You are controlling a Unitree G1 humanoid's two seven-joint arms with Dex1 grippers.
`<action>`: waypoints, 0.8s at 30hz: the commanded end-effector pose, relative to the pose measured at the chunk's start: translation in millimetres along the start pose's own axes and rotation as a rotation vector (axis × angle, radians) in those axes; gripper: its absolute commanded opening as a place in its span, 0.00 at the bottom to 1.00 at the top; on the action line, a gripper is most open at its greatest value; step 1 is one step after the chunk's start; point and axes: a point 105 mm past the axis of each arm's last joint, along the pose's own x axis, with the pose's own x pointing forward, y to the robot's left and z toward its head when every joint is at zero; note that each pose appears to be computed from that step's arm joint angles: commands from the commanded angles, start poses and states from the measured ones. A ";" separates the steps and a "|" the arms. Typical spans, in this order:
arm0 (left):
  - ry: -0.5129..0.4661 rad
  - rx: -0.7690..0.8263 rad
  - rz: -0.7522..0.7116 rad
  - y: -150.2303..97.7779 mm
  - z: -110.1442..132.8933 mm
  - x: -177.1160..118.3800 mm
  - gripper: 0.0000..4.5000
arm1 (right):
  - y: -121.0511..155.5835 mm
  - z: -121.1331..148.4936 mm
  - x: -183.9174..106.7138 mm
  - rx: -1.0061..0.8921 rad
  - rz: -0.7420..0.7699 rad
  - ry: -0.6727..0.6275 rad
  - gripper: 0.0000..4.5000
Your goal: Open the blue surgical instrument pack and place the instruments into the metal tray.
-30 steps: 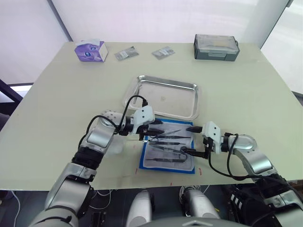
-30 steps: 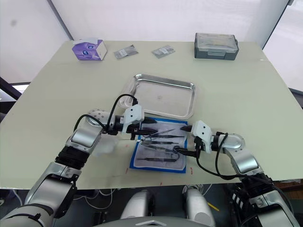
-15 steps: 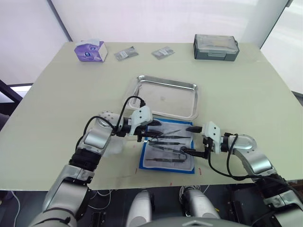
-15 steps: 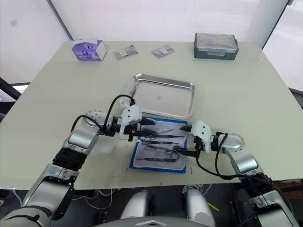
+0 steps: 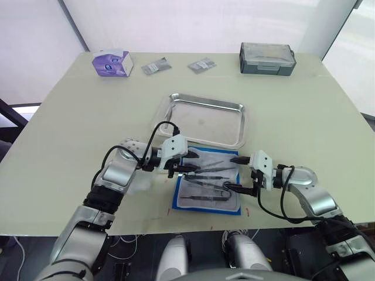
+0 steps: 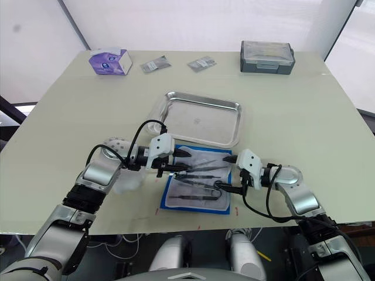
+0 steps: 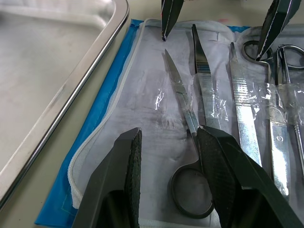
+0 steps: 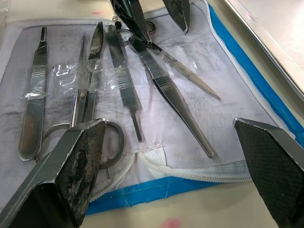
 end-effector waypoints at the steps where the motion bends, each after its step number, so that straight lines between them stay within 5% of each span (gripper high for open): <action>1: 0.011 0.027 -0.029 -5.2 1.3 1.6 0.44 | 20.4 -47.3 3.4 0.103 0.037 0.169 1.00; 24: 0.124 0.096 -0.008 5.4 -15.8 6.5 0.44 | 21.2 -47.3 4.9 0.107 0.033 0.164 1.00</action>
